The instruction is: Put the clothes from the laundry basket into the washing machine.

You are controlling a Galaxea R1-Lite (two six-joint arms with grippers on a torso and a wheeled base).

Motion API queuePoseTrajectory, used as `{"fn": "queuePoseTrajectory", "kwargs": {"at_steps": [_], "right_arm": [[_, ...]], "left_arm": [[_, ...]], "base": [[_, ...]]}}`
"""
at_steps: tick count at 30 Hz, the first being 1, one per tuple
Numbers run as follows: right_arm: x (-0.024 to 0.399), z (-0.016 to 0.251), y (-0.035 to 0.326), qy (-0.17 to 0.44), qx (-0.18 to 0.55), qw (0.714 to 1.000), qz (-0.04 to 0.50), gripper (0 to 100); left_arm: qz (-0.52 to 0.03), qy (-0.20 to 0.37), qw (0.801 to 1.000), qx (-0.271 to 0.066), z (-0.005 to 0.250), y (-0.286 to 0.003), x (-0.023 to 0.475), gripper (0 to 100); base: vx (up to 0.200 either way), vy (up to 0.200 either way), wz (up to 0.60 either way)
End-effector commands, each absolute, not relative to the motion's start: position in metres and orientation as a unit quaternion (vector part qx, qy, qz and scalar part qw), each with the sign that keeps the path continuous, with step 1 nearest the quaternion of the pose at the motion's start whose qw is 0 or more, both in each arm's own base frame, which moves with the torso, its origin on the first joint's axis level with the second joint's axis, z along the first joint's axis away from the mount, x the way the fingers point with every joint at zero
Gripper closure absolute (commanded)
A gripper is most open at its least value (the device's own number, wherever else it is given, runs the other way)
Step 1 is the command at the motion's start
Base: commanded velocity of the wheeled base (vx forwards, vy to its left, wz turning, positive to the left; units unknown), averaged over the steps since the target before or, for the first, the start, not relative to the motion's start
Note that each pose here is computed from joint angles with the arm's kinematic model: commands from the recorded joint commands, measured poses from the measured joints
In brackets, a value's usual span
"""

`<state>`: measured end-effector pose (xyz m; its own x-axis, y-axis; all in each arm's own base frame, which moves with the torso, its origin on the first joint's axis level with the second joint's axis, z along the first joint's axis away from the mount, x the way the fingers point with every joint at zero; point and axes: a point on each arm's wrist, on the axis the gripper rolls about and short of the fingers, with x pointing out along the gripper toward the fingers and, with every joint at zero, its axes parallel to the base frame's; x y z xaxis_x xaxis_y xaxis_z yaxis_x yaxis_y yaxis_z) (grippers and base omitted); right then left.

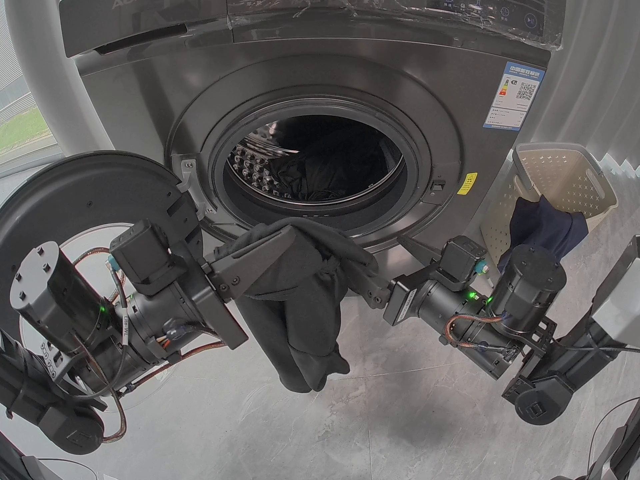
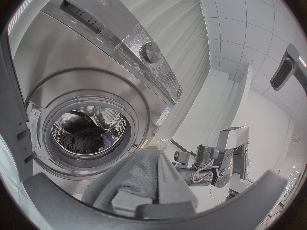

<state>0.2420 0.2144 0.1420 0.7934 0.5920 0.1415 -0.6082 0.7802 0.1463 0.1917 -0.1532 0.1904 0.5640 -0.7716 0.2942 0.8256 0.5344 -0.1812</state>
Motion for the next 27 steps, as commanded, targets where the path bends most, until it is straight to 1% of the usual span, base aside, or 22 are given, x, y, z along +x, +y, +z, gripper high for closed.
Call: {"fn": "queuePoseTrajectory", "kwargs": {"at_steps": [1,4,8,10,13,17,24,27], "right_arm": [[0.248,0.131,0.217,-0.031,0.085,0.945,0.315,0],[0.249,0.129,0.22,-0.029,0.083,0.945,0.316,0],[0.251,0.117,0.227,-0.014,0.077,0.944,0.322,0],[0.251,0.115,0.229,-0.013,0.077,0.943,0.323,0],[0.249,0.123,0.241,-0.032,0.083,0.937,0.338,0],[0.242,0.128,0.249,-0.04,0.087,0.931,0.353,0],[0.239,0.131,0.252,-0.043,0.09,0.928,0.359,0],[0.242,0.135,0.254,-0.055,0.095,0.926,0.361,0]], "left_arm": [[-0.461,-0.091,0.869,-0.152,0.192,-0.154,0.19,100],[-0.463,-0.093,0.868,-0.151,0.192,-0.154,0.189,100],[-0.464,-0.095,0.867,-0.152,0.193,-0.153,0.188,100],[-0.464,-0.095,0.867,-0.152,0.193,-0.153,0.188,100],[-0.464,-0.091,0.868,-0.152,0.192,-0.153,0.188,100],[-0.463,-0.086,0.869,-0.15,0.189,-0.153,0.189,100],[-0.462,-0.081,0.871,-0.148,0.186,-0.153,0.189,100],[-0.462,-0.081,0.871,-0.148,0.186,-0.153,0.189,100]], "base": [[0.0,0.0,0.0],[0.0,0.0,0.0],[0.0,0.0,0.0],[0.0,0.0,0.0],[0.0,0.0,0.0],[0.0,0.0,0.0],[0.0,0.0,0.0],[0.0,0.0,0.0]]}}
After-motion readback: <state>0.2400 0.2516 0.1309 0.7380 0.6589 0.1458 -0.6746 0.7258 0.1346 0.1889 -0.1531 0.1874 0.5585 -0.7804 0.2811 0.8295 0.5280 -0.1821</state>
